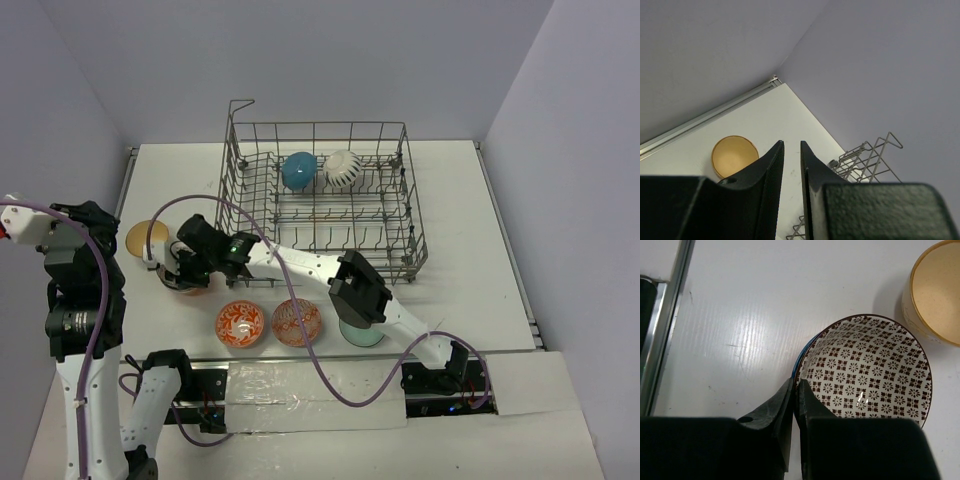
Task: Load the bowls into the dish rack
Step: Pick up the bowl from the bowl.
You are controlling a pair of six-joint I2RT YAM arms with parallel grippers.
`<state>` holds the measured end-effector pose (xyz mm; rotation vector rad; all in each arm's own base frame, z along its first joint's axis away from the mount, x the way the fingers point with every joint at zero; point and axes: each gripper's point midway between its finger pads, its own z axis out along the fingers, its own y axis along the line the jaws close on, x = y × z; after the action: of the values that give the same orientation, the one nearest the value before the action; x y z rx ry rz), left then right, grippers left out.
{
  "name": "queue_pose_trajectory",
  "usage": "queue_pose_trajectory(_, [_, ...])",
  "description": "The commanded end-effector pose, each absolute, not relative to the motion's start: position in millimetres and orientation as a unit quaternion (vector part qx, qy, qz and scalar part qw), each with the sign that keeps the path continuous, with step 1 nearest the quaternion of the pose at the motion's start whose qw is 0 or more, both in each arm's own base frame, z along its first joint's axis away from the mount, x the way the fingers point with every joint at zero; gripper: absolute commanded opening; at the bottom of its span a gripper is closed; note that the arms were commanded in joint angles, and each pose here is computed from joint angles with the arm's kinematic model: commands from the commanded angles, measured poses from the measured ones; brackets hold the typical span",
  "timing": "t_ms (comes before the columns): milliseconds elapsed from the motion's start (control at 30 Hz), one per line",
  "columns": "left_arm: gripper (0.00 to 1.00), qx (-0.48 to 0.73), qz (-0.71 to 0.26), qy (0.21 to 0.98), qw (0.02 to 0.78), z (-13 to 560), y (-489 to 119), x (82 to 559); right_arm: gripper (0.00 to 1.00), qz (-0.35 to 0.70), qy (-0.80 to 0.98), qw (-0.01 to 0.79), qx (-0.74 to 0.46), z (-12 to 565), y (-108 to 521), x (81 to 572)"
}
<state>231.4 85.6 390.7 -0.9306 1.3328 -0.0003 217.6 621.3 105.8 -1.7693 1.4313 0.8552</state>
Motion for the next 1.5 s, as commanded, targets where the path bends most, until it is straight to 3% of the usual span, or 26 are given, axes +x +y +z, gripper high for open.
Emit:
queue_pose_trajectory(0, [0.25, -0.418, 0.01, 0.581, 0.699, 397, 90, 229, 0.0, 0.356, 0.55, 0.374, -0.657, 156, 614, 225])
queue_pose_trajectory(900, [0.25, -0.419, 0.031, 0.573, 0.703, 396, 93, 224, 0.0, 0.462, 0.512, 0.431, -0.582, 247, 626, 234])
queue_pose_trajectory(1467, [0.26, -0.413, 0.034, 0.565, 0.714, 398, 90, 220, 0.0, 0.503, 0.504, 0.429, -0.556, 264, 621, 228])
